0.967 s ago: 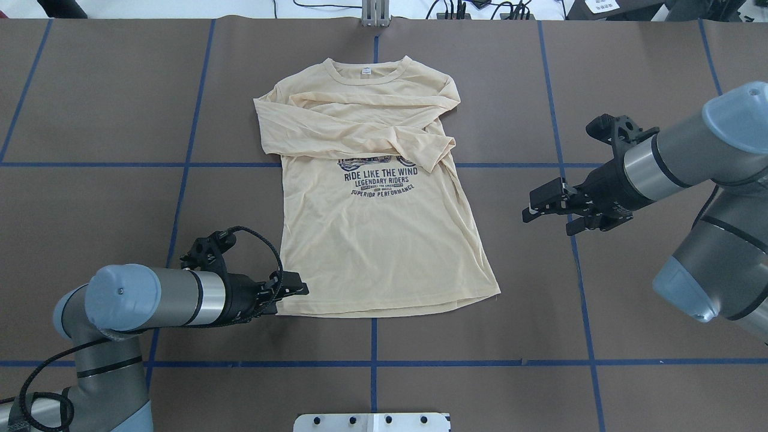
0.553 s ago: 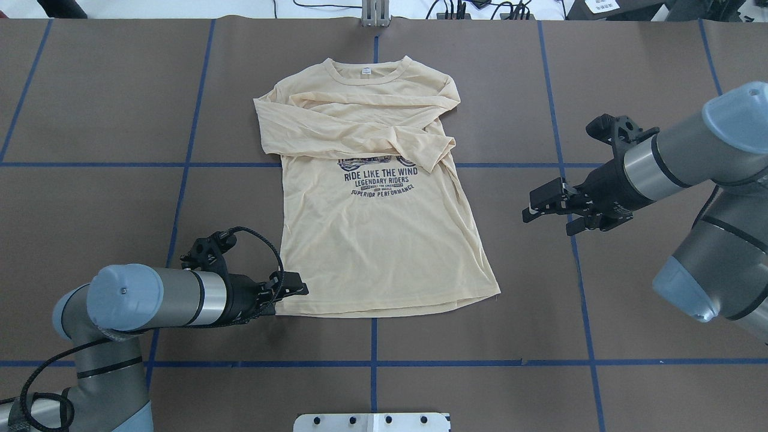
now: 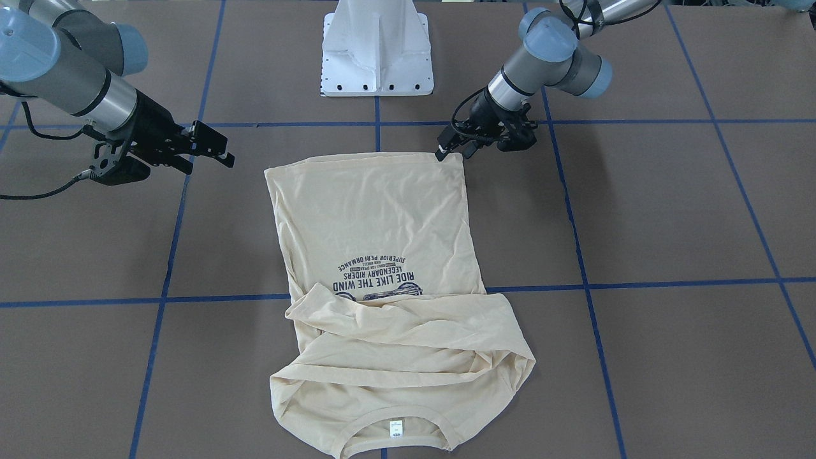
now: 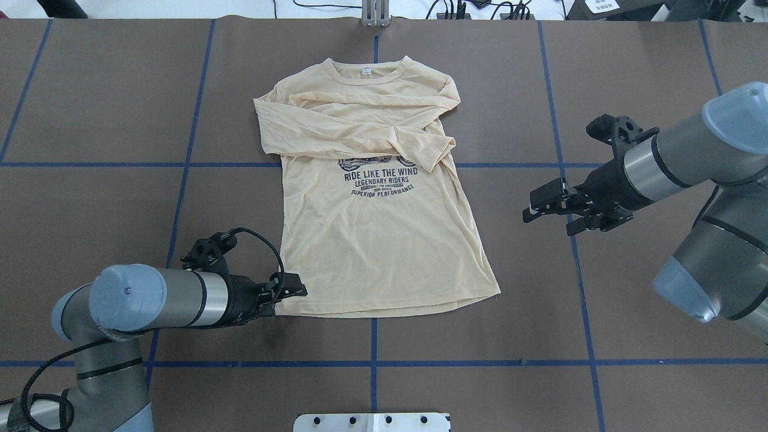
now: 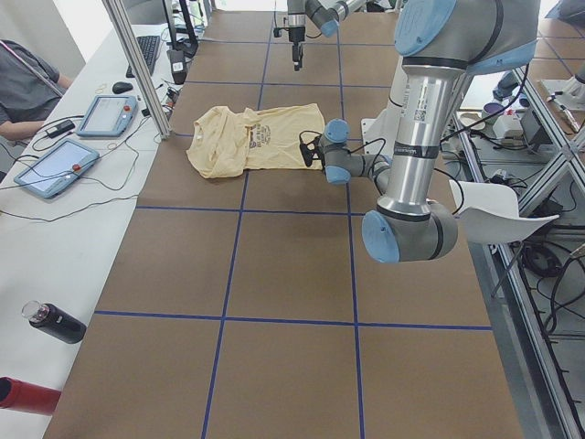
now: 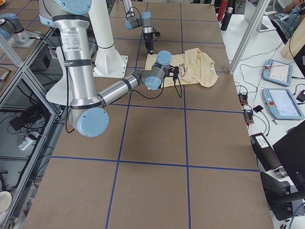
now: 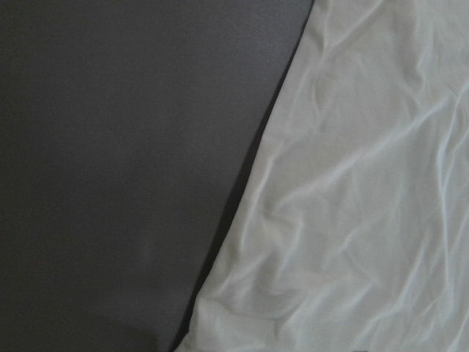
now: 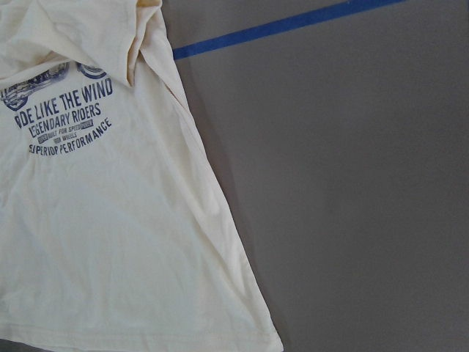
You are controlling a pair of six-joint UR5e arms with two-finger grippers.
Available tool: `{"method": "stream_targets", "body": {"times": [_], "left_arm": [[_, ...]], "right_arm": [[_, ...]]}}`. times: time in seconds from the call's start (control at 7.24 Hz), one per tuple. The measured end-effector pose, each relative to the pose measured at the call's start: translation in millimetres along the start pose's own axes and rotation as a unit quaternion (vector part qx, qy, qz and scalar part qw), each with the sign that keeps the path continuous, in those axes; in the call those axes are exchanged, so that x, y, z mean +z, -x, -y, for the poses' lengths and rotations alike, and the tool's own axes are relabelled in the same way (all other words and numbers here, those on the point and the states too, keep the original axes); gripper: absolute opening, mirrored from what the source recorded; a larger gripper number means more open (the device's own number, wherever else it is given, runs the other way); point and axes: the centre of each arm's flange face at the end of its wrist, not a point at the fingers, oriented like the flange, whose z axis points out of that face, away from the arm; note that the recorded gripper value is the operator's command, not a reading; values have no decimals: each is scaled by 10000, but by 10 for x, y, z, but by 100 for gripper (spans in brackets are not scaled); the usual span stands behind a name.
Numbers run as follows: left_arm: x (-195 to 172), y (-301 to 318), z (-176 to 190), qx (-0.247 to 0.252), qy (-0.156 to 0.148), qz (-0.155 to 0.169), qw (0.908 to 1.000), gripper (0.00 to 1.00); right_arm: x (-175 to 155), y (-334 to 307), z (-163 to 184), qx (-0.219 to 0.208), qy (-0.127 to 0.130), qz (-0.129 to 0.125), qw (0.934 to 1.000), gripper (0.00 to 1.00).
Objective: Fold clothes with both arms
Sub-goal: 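Grasp the near hem corner with the left gripper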
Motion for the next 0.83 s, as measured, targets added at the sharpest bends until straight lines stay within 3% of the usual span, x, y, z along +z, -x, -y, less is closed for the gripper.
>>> {"method": "stream_targets", "body": {"times": [0.28, 0.41, 0.69, 0.83], "left_arm": [[13, -40, -19, 0, 9, -3, 10000, 66], [24, -64, -28, -5, 8, 11, 10000, 64], [31, -87, -38, -7, 10, 19, 10000, 67], [27, -85, -37, -6, 9, 20, 10000, 77]], "right_arm": [[2, 0, 2, 2, 1, -2, 10000, 100], [1, -2, 4, 4, 0, -2, 10000, 100], [-4, 0, 4, 4, 1, 2, 10000, 100], [-6, 0, 3, 3, 2, 3, 10000, 100]]}}
